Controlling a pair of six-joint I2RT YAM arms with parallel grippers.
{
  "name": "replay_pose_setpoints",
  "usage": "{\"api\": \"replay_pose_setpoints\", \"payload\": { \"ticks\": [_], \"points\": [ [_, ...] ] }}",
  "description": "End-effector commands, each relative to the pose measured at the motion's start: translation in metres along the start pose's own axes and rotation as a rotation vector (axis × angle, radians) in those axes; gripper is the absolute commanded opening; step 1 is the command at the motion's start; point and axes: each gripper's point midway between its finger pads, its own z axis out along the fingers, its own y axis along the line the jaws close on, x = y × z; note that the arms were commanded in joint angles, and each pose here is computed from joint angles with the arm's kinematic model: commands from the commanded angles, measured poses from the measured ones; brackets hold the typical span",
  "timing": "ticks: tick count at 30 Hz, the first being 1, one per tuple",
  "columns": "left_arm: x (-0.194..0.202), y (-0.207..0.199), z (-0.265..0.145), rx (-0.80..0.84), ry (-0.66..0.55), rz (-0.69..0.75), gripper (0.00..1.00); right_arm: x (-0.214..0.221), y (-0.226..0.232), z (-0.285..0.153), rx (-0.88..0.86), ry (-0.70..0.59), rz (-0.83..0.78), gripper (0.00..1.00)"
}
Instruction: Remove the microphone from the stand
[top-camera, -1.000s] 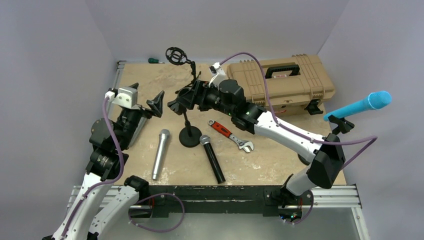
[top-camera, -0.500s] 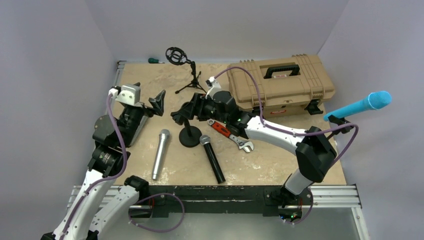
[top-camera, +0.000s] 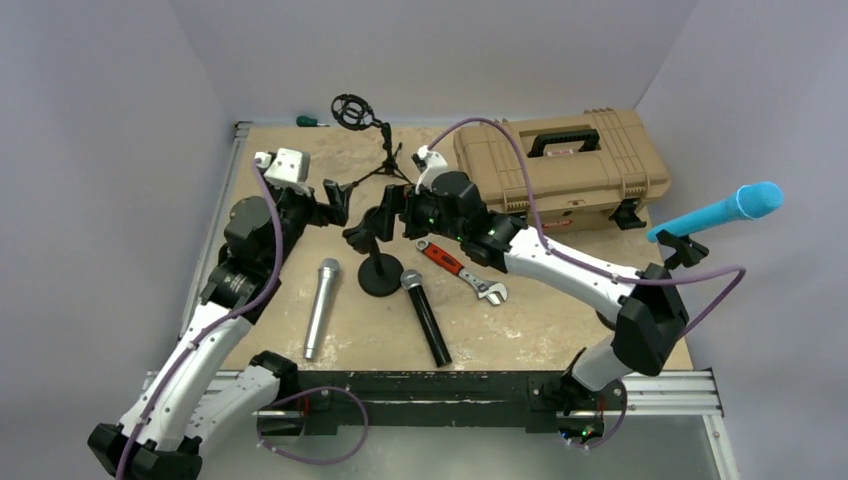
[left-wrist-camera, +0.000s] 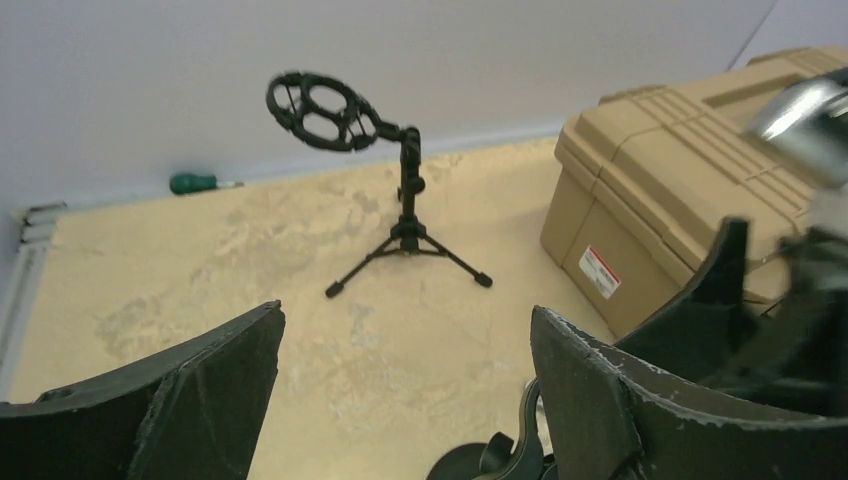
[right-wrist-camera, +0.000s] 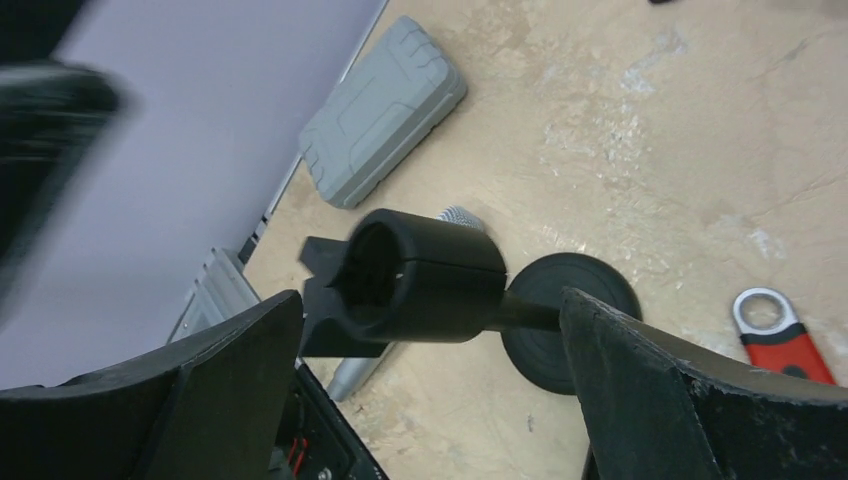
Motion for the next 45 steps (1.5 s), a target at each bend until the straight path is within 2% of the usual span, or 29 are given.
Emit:
{"api": "replay_pose_setpoints", "payload": {
  "ticks": [1, 7, 9, 11, 14, 18, 23, 27, 32, 39, 45],
  "points": [
    [0.004, -0.007, 0.008, 0.006, 0.069, -0.121, 0.91, -0.052, 0.026, -0.040, -0.008, -0.097, -0.114, 0.99],
    [0.024, -0.026, -0.001, 0.085, 0.190, -0.184, 0.91, -0.069, 0.030, -0.084, -0.015, -0.170, -0.130, 0.99],
    [0.025, -0.041, -0.008, 0.182, 0.200, -0.165, 0.93, -0.069, 0.030, -0.095, -0.020, -0.181, -0.130, 0.98],
    [0.029, -0.062, -0.012, 0.325, 0.215, -0.138, 0.99, -0.070, 0.027, -0.106, -0.008, -0.202, -0.129, 0.98],
    [0.041, -0.083, -0.015, 0.464, 0.334, -0.100, 1.00, -0.066, 0.024, -0.121, -0.006, -0.212, -0.131, 0.98],
    [0.065, -0.082, -0.006, 0.484, 0.504, -0.049, 1.00, -0.062, 0.018, -0.141, 0.006, -0.232, -0.117, 0.98],
    [0.082, -0.084, -0.004, 0.520, 0.594, 0.065, 1.00, -0.058, 0.012, -0.173, 0.015, -0.279, -0.096, 0.98],
    [0.099, -0.083, -0.003, 0.505, 0.654, 0.090, 1.00, -0.052, -0.002, -0.193, 0.060, -0.305, -0.084, 0.99],
    [0.113, -0.083, -0.005, 0.490, 0.696, 0.104, 0.94, -0.047, -0.009, -0.212, 0.077, -0.324, -0.068, 0.99],
    [0.121, -0.068, 0.008, 0.370, 0.740, 0.154, 0.70, -0.038, -0.017, -0.218, 0.092, -0.320, -0.054, 0.99],
    [0.110, -0.056, 0.019, 0.285, 0.704, 0.180, 0.55, -0.038, -0.019, -0.226, 0.097, -0.339, -0.037, 0.99]
  ]
}}
